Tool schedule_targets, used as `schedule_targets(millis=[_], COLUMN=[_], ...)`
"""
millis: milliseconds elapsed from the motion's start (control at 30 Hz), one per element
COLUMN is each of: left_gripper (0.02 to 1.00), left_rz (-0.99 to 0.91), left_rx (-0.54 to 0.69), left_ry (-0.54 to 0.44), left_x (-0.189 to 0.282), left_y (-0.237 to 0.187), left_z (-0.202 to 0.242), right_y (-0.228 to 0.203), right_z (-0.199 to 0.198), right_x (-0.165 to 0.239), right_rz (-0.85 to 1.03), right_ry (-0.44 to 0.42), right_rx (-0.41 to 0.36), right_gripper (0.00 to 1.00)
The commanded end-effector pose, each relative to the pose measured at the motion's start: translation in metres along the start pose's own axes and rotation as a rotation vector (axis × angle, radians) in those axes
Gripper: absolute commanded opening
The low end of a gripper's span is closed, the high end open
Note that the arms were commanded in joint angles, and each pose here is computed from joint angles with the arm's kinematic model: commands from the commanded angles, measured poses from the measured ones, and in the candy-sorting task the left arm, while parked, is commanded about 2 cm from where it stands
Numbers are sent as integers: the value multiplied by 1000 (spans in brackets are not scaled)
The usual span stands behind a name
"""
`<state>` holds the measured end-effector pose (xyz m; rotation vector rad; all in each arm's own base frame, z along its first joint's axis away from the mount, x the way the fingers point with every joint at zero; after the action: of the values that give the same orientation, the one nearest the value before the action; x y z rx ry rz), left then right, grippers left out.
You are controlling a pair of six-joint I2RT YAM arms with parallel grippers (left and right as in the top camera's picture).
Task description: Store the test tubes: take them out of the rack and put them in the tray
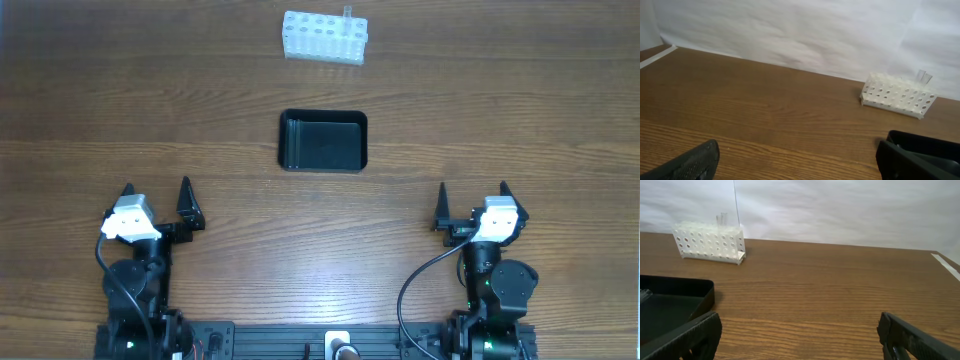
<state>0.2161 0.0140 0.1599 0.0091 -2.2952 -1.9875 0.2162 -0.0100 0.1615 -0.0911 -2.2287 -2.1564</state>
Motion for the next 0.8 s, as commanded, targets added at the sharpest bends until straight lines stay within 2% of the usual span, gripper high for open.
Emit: schedule_targets(millis=[33, 800], left_gripper=[998, 998], left_rz=[-10, -10], left_rx=[10, 10], left_ry=[14, 14], left_x=[0, 0], left_y=[1, 1], left_z=[2, 2], right_y=[-1, -1], right_z=[1, 1], right_x=[0, 0], right_rz=[-2, -2], right_ry=[9, 9], right_rx=[-10, -10], right_gripper=[993, 993])
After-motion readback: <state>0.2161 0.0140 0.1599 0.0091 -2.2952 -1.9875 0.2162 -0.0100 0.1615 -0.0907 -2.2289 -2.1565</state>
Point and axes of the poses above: each gripper's point midway between its finger pads, its own x axis back along the fingers, its own z axis along the line the jaws close on, y = z × x, the point moved 3 cm from there along x, back along the fingers, and after that the axes turned 2 degrees about -x, right-handed, at the moved point
